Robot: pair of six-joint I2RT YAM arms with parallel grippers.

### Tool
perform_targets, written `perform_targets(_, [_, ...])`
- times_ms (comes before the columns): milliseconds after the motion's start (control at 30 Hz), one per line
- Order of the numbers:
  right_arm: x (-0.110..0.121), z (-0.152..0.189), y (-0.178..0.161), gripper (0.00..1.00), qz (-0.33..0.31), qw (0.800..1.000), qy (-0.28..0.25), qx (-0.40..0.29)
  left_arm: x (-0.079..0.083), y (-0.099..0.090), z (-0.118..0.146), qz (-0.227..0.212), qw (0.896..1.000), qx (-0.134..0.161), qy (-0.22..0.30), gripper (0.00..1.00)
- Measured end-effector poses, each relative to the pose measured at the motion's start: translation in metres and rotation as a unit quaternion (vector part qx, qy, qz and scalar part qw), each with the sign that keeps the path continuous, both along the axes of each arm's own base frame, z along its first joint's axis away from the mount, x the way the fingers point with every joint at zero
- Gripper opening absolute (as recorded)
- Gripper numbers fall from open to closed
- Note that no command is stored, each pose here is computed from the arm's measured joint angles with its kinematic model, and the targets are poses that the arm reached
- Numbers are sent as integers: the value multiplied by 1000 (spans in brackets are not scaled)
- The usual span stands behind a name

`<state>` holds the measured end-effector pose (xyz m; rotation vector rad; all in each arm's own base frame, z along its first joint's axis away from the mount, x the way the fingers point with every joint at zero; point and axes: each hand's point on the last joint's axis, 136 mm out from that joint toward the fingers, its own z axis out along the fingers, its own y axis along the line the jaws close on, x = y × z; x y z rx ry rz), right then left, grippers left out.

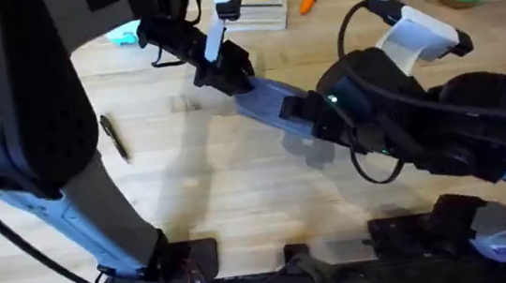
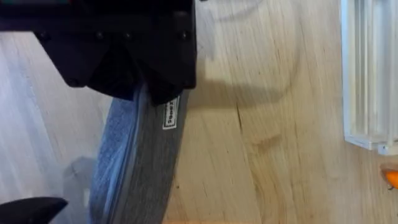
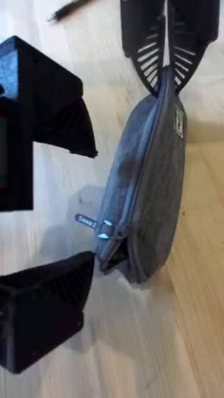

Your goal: Unzip the bag, pick up the pens from the table one at a time and place them inside, then zip the bag closed.

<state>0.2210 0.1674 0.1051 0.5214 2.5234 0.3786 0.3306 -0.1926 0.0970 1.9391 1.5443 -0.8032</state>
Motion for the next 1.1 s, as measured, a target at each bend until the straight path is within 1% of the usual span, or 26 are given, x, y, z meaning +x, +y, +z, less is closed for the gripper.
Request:
perform_targets(167, [4,-6,-6,873,-16,1000,-1,-18,0,0,0,0,1000,0,0,43])
perform_targets(367, [12,-8,-14,790,-39,999,-2,-22,0,0,0,0,1000,0,-1,43])
perform_targets(433, [15,-9,-17,731,-47,999,-1,-22,1,0,0,0,1000,0,-1,43])
perform_targets(533, [17,-13,-19,616,-53,998,3,-27,1,0,0,0,1000,0,-1,43])
perform_targets(633, [18,-17,-21,455,-58,998,7,-34,1,0,0,0,1000,0,-1,43])
perform_targets(700, [18,-18,-21,377,-60,998,8,-34,1,0,0,0,1000,0,-1,43])
perform_targets(967, [17,-18,-23,220,-61,997,10,-38,1,0,0,0,1000,0,-1,43])
perform_targets(1100, [17,-18,-23,194,-62,997,9,-37,1,0,0,0,1000,0,-1,43])
